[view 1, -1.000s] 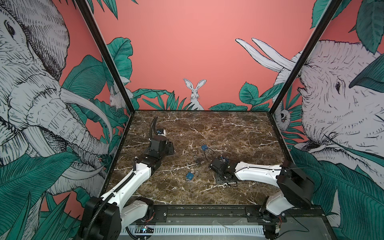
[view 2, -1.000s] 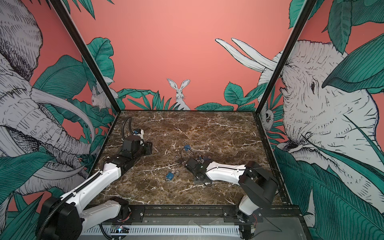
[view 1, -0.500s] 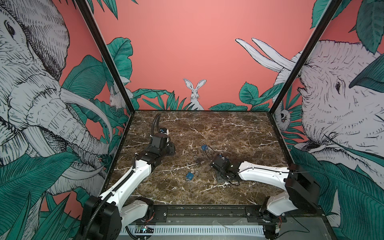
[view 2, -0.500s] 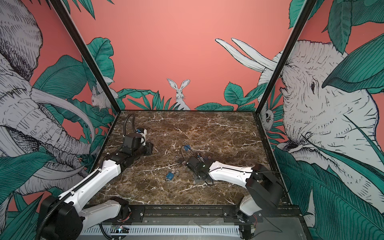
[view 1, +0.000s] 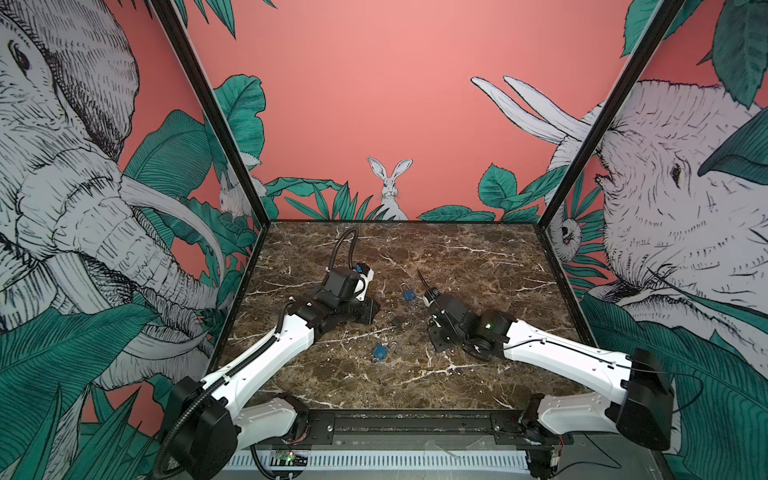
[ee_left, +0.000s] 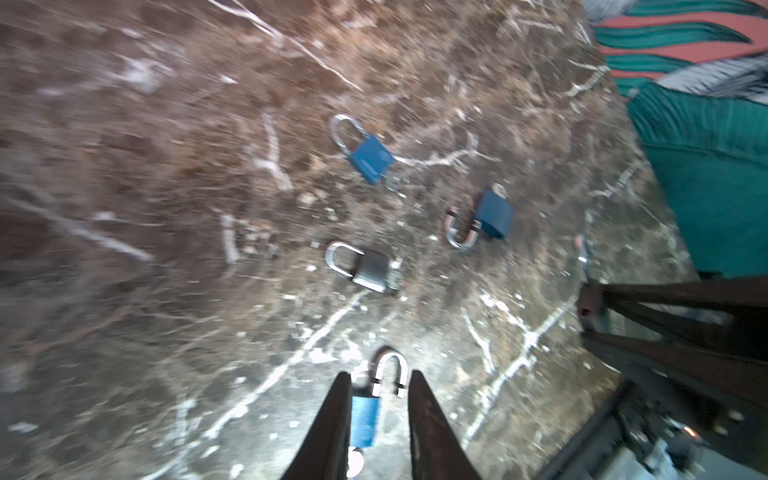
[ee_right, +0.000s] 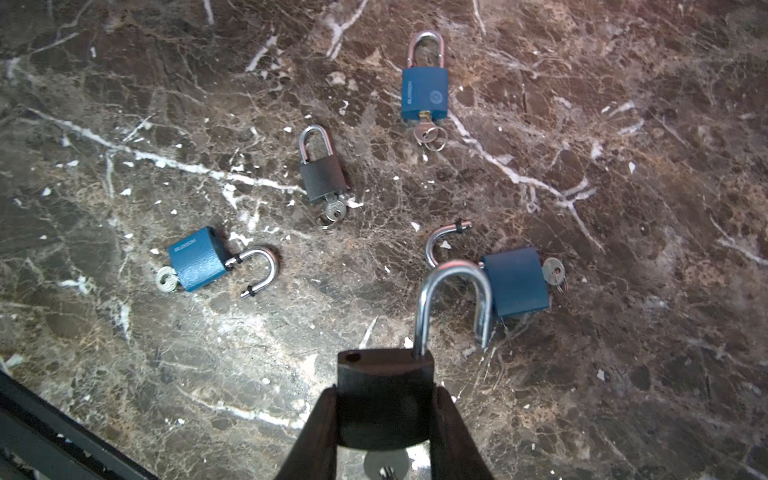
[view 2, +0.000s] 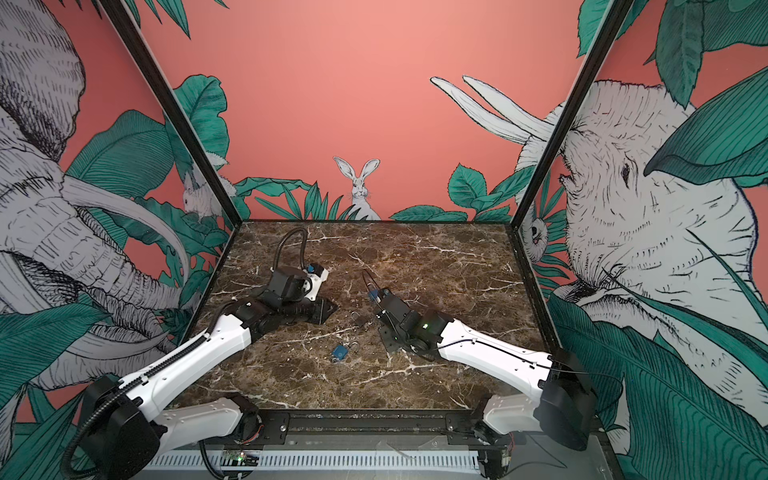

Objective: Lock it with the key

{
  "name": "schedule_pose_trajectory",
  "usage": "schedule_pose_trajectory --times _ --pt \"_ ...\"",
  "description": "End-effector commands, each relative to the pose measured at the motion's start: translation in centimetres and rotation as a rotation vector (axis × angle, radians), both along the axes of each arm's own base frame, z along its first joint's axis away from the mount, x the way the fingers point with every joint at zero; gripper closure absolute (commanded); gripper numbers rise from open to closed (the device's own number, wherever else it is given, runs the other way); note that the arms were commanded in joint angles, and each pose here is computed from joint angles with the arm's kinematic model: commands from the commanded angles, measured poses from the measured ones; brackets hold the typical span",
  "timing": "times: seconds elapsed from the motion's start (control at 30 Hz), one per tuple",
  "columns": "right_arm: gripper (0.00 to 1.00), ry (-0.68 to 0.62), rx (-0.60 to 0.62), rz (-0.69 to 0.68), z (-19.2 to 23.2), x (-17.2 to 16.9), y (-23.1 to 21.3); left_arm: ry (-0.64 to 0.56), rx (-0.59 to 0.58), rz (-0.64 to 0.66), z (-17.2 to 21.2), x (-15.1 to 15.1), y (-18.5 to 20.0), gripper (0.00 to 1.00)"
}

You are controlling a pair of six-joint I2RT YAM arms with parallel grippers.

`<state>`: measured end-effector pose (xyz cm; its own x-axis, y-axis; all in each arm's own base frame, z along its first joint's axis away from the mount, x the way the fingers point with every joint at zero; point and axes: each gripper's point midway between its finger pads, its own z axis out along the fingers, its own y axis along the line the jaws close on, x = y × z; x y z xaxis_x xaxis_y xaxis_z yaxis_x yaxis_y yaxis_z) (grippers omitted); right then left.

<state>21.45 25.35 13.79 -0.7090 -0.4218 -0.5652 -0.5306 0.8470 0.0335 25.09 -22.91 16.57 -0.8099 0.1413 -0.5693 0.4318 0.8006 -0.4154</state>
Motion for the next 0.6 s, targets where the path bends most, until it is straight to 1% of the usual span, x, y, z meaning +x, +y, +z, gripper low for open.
schedule_pose_trajectory --times 0.0,0.1,0.2,0.3,0.33,0.57 --pt "0.81 -0.043 0.080 0.097 1.8 -0.3 1.9 0.046 -0.121 -0.065 1.7 -0.9 -2.9 0.74" --pt "0.80 -0.047 0.110 0.123 2.1 -0.6 2.5 0.060 -0.200 -0.090 2.3 -0.9 -4.6 0.74" --pt "0.81 -0.049 0.134 0.133 2.3 -0.7 2.8 0.072 -0.250 -0.125 2.7 -1.2 -6.3 0.74" --pt "0.80 -0.048 0.156 0.141 2.4 -0.9 3.1 0.084 -0.267 -0.148 2.8 -1.2 -7.3 0.74" --pt "0.81 -0.049 0.162 0.143 2.5 -1.0 3.3 0.093 -0.267 -0.183 2.7 -2.0 -8.3 0.74" --pt "0.80 -0.055 0.166 0.146 2.7 -1.0 3.5 0.106 -0.324 -0.201 2.8 -1.9 -10.3 0.72"
